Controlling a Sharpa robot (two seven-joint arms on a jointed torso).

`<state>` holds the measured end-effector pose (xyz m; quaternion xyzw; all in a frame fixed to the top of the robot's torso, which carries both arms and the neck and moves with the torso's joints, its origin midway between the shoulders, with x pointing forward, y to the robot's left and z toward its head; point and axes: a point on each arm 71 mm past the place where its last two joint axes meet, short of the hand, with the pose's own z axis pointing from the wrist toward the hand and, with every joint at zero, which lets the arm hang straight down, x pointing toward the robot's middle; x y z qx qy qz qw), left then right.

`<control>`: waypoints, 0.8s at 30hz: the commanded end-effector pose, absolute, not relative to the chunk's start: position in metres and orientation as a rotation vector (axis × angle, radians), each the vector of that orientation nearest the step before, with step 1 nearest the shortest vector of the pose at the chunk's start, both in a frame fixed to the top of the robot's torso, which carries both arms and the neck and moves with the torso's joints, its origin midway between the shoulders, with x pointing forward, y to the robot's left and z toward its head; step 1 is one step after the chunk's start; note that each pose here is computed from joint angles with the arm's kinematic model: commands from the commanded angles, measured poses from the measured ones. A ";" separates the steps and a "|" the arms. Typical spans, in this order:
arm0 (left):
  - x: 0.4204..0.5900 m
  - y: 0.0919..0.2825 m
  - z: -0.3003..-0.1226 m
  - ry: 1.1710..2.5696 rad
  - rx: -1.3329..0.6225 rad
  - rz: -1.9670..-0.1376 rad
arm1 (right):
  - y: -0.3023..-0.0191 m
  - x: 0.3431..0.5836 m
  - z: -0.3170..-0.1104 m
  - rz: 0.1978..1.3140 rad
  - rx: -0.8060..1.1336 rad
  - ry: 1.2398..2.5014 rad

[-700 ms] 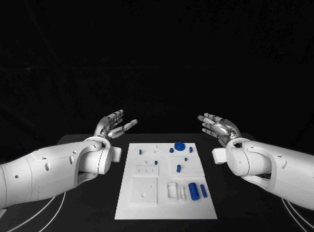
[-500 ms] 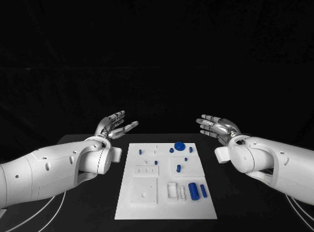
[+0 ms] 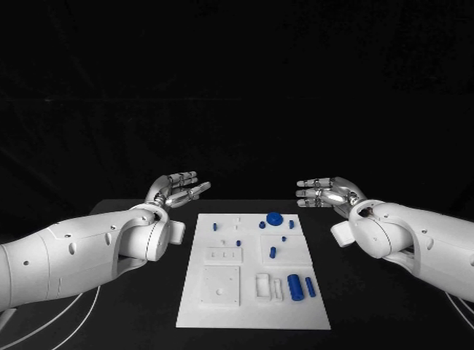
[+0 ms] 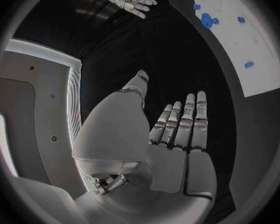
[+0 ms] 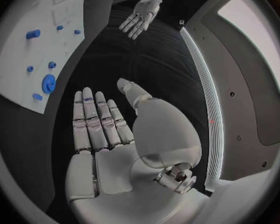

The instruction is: Assemble the parts on the task board

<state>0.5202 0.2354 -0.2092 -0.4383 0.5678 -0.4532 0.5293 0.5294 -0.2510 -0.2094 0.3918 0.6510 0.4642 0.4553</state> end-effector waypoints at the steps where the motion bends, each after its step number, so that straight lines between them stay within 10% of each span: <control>1: 0.517 0.231 -0.207 1.403 -1.028 -1.157 | -0.243 0.532 -0.204 1.081 0.646 1.702; 24: 0.502 0.220 -0.172 1.438 -0.896 -1.359 | -0.208 0.570 -0.153 0.583 -0.092 1.623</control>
